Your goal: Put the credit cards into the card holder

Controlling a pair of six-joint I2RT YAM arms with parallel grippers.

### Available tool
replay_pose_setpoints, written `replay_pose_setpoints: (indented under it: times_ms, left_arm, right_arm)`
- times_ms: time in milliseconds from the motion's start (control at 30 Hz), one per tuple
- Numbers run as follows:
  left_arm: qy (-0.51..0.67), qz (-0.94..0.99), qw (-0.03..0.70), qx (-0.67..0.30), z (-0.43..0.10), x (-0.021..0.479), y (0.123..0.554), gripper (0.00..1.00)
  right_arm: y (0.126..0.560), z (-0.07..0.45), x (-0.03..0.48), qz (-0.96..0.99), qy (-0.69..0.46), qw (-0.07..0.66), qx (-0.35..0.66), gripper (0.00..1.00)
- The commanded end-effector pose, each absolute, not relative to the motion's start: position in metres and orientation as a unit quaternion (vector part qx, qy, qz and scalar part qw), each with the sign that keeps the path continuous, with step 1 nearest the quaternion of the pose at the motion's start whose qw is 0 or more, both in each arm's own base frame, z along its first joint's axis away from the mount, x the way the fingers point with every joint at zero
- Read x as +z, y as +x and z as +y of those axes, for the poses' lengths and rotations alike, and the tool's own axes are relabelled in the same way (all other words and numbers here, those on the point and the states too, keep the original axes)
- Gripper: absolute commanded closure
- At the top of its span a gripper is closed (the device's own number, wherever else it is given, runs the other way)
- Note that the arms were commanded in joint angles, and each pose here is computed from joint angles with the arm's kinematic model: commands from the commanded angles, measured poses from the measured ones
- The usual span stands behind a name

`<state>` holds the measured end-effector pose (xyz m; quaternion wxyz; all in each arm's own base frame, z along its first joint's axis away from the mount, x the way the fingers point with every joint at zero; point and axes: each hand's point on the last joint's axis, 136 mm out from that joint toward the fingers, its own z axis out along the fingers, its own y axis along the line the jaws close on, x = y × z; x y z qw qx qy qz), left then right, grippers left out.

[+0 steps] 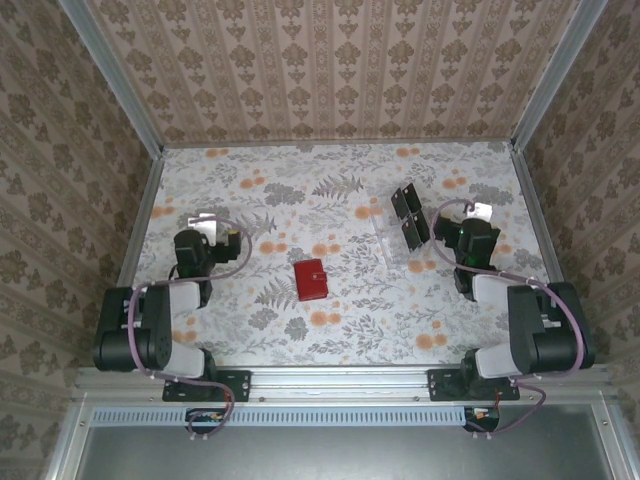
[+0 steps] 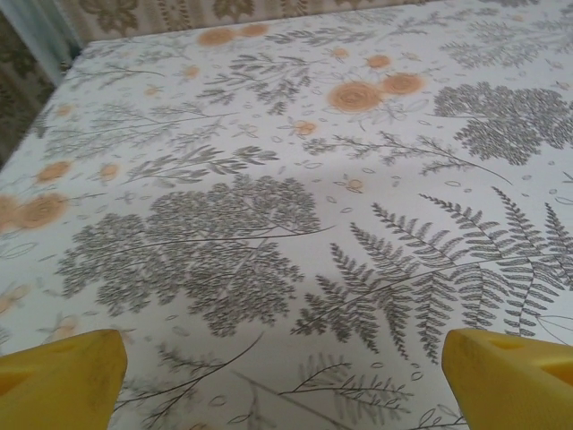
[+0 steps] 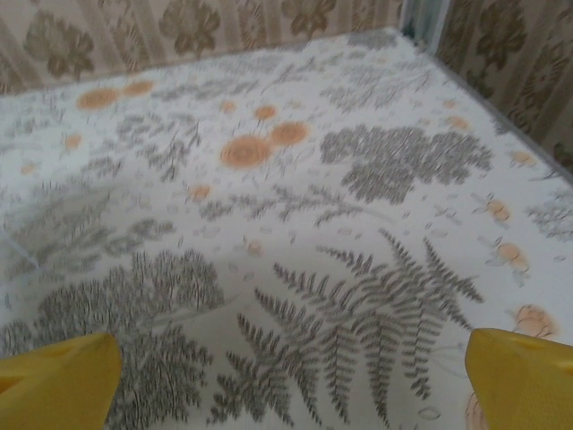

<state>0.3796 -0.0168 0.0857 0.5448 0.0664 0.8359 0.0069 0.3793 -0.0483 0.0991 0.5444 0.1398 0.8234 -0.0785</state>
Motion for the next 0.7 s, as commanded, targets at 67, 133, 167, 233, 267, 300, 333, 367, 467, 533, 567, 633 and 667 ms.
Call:
replay_pose_setpoints:
  times_ms: [67, 133, 167, 233, 267, 300, 333, 367, 467, 533, 567, 633, 667]
  left_arm:
    - [0.073, 0.813, 0.578, 0.019, -0.016, 0.096, 0.397, 0.00]
    - [0.072, 0.813, 0.577, 0.017, -0.016, 0.096, 0.397, 0.00]
    - [0.073, 0.812, 0.578, 0.017, -0.016, 0.096, 0.397, 0.00]
    - [0.069, 0.815, 0.575, 0.017, -0.015, 0.095, 0.398, 0.00]
    - [0.065, 0.817, 0.573, 0.018, -0.013, 0.095, 0.399, 0.00]
    - [0.056, 0.820, 0.570, 0.019, -0.010, 0.094, 0.400, 0.00]
    - [0.049, 0.821, 0.568, 0.019, -0.006, 0.094, 0.401, 0.00]
    - [0.049, 0.821, 0.568, 0.019, -0.006, 0.094, 0.401, 0.00]
    - [0.046, 0.822, 0.567, 0.016, -0.005, 0.093, 0.401, 0.00]
    - [0.046, 0.822, 0.567, 0.016, -0.005, 0.093, 0.401, 0.00]
    - [0.047, 0.822, 0.567, 0.016, -0.005, 0.093, 0.401, 0.00]
    - [0.046, 0.822, 0.568, 0.017, -0.005, 0.094, 0.401, 0.00]
    - [0.046, 0.822, 0.568, 0.017, -0.005, 0.093, 0.401, 0.00]
  right_arm:
    - [0.390, -0.029, 0.105, 0.792, 0.089, 0.603, -0.043, 0.00]
    - [0.389, -0.025, 0.099, 0.803, 0.080, 0.589, -0.041, 0.00]
    - [0.391, -0.025, 0.101, 0.805, 0.079, 0.587, -0.040, 0.00]
    - [0.395, -0.022, 0.097, 0.812, 0.070, 0.578, -0.037, 0.00]
    - [0.397, -0.022, 0.100, 0.811, 0.070, 0.580, -0.036, 0.00]
    - [0.397, -0.022, 0.099, 0.810, 0.070, 0.581, -0.037, 0.00]
    - [0.396, -0.022, 0.098, 0.814, 0.071, 0.576, -0.038, 0.00]
    - [0.397, -0.022, 0.098, 0.812, 0.070, 0.578, -0.037, 0.00]
    - [0.398, -0.022, 0.098, 0.814, 0.071, 0.576, -0.038, 0.00]
    - [0.397, -0.022, 0.098, 0.813, 0.071, 0.576, -0.038, 0.00]
    - [0.397, -0.022, 0.098, 0.814, 0.071, 0.575, -0.038, 0.00]
    - [0.397, -0.022, 0.098, 0.813, 0.071, 0.577, -0.039, 0.00]
    - [0.397, -0.022, 0.098, 0.813, 0.071, 0.577, -0.042, 0.00]
